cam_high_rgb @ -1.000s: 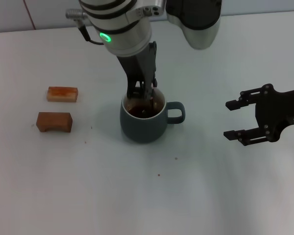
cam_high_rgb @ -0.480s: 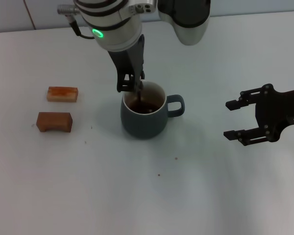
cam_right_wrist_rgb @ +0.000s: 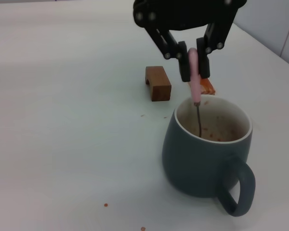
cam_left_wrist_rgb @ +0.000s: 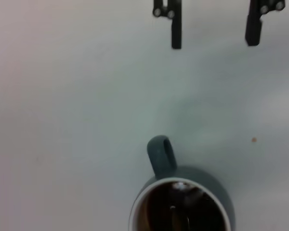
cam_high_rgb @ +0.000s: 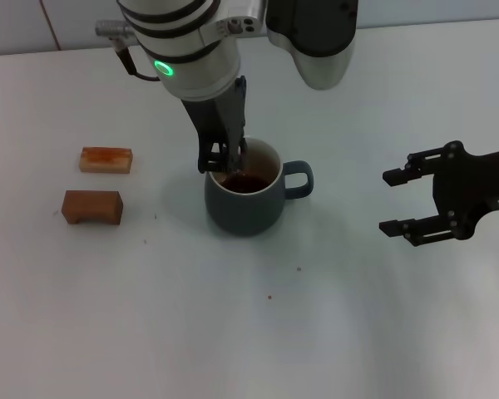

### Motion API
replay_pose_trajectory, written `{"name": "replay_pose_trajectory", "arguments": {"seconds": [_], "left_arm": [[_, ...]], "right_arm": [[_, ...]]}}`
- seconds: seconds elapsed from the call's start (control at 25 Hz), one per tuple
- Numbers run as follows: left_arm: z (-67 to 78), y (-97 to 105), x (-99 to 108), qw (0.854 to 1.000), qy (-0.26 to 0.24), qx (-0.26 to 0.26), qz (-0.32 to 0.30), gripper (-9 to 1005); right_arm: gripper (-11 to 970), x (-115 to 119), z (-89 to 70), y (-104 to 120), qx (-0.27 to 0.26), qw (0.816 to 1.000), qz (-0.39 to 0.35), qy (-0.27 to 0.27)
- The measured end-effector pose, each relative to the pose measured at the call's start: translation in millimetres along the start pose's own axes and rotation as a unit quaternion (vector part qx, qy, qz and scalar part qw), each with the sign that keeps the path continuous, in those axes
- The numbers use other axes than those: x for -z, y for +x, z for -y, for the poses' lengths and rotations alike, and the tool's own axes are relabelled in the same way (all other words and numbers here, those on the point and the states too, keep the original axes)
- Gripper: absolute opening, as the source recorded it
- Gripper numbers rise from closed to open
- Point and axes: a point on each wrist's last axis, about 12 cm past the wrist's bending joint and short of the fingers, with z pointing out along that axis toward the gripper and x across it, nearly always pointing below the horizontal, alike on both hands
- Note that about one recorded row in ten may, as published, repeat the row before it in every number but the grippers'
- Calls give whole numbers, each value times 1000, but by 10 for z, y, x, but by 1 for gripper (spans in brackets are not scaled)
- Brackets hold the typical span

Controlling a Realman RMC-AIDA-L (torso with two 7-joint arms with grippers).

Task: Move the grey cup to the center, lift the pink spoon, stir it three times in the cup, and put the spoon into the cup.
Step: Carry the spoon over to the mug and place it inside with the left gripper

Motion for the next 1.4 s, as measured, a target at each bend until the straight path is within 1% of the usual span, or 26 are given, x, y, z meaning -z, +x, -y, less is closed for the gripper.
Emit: {"name": "replay_pose_trajectory", "arguments": {"seconds": [0.6, 1.36, 1.4], "left_arm": [[-12, -23, 6, 1000, -7, 3, 10, 289], [-14, -6, 29, 999, -11, 38, 12, 297], [-14, -4, 31, 999, -11, 38, 12, 330]], "right_arm": [[704, -13, 26, -4, 3, 1000, 0, 7], [704, -18, 36, -3, 5, 1000, -6, 7], [704, -18, 36, -3, 5, 1000, -6, 7]]}}
